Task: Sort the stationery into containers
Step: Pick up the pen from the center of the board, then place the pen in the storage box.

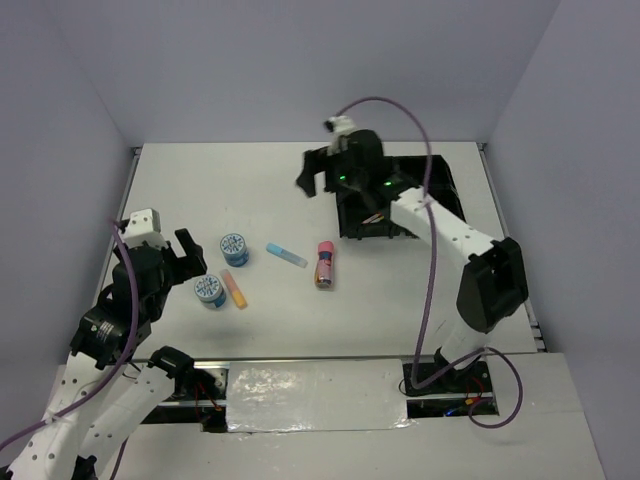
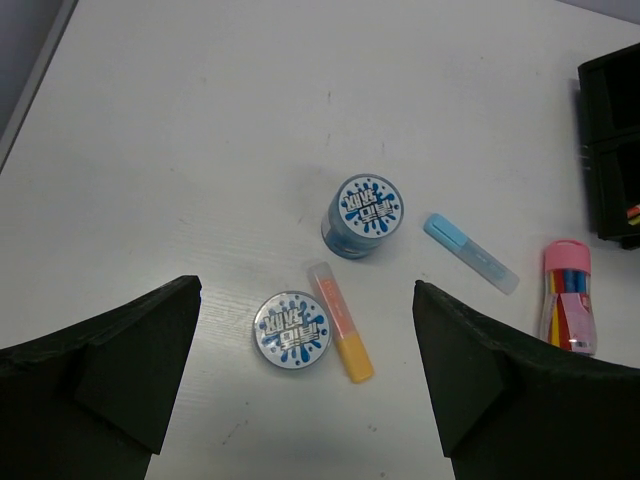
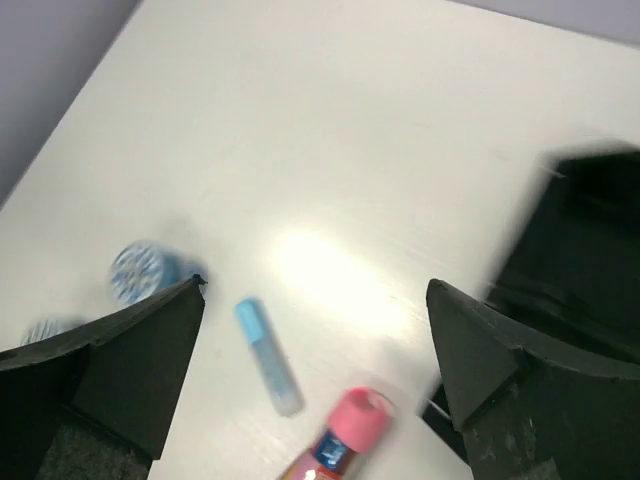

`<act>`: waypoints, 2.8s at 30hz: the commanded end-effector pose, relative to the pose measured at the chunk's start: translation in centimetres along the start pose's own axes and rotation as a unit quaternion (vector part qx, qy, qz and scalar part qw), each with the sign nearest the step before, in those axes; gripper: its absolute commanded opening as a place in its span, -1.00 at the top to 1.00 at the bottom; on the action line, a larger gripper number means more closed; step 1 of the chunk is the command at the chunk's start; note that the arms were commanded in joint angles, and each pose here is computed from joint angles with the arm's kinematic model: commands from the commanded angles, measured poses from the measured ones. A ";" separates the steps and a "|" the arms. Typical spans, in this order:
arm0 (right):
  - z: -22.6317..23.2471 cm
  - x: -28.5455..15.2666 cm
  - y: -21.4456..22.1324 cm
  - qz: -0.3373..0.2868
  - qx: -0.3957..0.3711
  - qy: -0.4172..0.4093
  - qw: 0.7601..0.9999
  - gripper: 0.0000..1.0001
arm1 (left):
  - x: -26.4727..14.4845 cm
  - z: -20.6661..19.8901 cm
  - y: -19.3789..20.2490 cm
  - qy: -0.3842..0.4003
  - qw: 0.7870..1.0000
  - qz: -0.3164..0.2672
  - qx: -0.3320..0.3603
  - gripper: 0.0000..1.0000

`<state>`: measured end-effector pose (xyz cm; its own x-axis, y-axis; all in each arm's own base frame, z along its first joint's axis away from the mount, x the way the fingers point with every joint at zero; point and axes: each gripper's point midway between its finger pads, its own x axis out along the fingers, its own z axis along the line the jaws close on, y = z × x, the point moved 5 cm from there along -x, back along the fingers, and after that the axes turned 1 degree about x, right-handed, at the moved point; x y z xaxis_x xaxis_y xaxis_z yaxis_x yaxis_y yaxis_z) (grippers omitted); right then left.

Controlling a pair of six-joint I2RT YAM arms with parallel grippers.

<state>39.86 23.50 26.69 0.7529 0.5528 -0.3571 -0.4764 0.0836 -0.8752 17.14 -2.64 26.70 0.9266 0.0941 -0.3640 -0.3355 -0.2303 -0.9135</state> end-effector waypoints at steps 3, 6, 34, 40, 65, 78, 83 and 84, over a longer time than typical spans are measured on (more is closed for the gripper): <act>8.8 2.7 7.8 0.134 -0.226 -0.126 0.956 -0.98 | -0.2 0.6 -0.8 -0.022 0.999 -0.021 -0.015 -0.99; 9.7 4.5 11.7 0.199 -0.266 -0.137 0.933 -0.98 | 0.0 0.4 -0.7 -0.015 1.000 -0.018 -0.012 -0.99; 9.4 8.8 21.9 0.343 -0.287 -0.116 0.887 0.85 | 0.2 -0.5 -0.5 0.019 1.000 -0.010 0.001 -0.99; 12.3 6.4 12.6 0.185 -0.195 -0.095 0.959 1.00 | 0.1 -0.5 -0.6 0.022 1.000 -0.011 0.001 -0.99; -22.5 -7.1 4.0 -0.173 0.398 0.491 0.755 1.00 | -0.1 -0.4 -0.7 0.023 1.000 -0.017 -0.002 -0.99; -24.3 -7.9 5.1 -0.161 0.382 0.503 0.759 0.14 | 0.0 -0.6 -0.6 0.027 1.000 -0.014 0.001 -0.99; -24.0 -7.8 4.4 -0.153 0.374 0.494 0.770 -0.88 | 0.1 -0.6 -0.5 0.027 1.000 -0.012 0.002 -0.99; -24.0 -7.9 4.0 -0.155 0.374 0.492 0.771 -0.99 | 0.0 -0.6 -0.6 0.027 1.000 -0.013 0.001 -0.99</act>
<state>42.35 0.05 15.92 0.6600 -0.4433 -0.6066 -0.0912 0.7542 -0.6503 17.06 -3.00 26.72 0.9286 0.0558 -0.3669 -0.3458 -0.2288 -0.9100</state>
